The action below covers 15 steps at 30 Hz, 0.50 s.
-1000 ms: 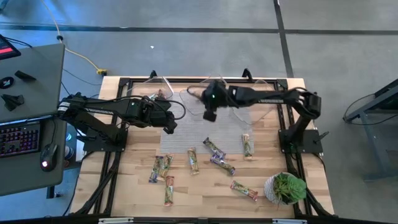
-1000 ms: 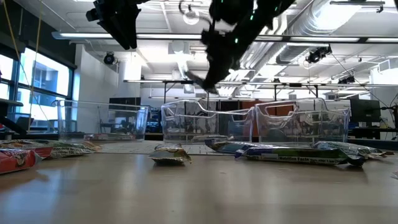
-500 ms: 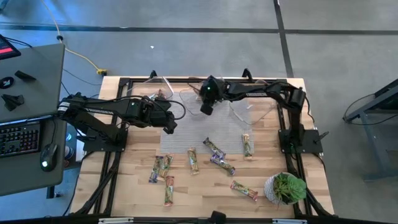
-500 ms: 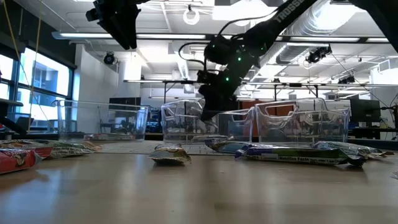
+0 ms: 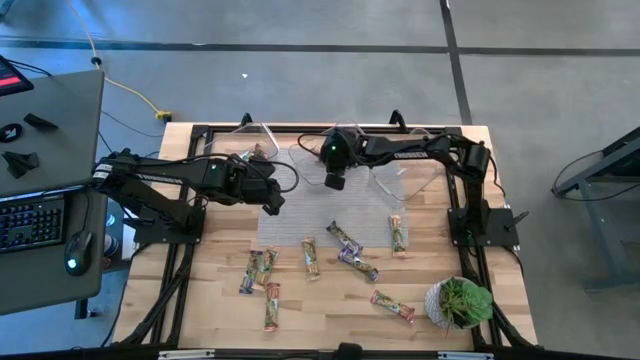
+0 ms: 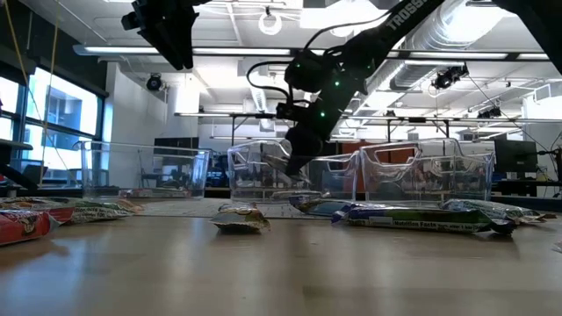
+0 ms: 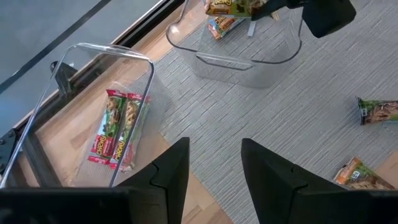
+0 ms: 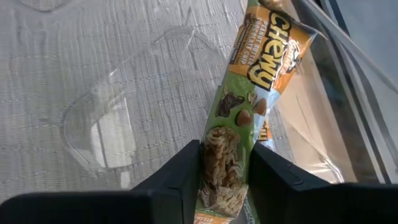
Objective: Pick and place Granola Bars by type
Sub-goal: Put the yellow granola bar into the middle transparent bin
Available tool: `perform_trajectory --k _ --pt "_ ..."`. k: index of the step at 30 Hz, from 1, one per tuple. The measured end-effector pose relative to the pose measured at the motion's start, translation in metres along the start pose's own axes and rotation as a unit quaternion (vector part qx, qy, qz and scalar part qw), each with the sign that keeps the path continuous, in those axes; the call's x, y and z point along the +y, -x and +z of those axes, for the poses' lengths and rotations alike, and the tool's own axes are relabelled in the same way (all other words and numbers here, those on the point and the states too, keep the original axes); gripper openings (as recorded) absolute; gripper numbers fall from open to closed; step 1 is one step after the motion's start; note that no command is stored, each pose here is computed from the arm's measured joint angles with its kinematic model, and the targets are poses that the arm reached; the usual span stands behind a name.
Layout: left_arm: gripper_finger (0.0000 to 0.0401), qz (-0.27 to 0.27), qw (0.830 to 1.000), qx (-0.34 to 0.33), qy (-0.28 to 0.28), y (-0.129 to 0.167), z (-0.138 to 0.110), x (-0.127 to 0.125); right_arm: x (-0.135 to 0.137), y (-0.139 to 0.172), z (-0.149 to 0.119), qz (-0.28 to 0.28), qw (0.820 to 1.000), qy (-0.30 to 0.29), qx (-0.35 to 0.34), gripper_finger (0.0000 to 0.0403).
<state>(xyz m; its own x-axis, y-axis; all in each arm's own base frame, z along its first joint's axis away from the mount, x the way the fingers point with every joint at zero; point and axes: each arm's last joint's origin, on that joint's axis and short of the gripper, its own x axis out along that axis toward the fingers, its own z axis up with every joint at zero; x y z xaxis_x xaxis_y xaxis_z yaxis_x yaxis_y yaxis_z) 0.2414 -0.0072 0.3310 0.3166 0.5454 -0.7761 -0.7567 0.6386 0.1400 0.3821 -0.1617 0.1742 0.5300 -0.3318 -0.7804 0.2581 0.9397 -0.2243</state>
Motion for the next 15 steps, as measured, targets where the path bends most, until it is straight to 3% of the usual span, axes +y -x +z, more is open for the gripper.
perform_trajectory --k 10,15 --pt "0.0140 -0.010 1.000 0.010 0.002 0.000 -0.001 -0.001 0.000 0.001 0.004 -0.026 0.999 0.029 -0.013 0.0178" --pt "0.0140 -0.010 1.000 0.010 0.002 0.000 0.000 -0.001 0.008 0.035 0.022 -0.033 0.997 0.037 -0.059 0.0182"
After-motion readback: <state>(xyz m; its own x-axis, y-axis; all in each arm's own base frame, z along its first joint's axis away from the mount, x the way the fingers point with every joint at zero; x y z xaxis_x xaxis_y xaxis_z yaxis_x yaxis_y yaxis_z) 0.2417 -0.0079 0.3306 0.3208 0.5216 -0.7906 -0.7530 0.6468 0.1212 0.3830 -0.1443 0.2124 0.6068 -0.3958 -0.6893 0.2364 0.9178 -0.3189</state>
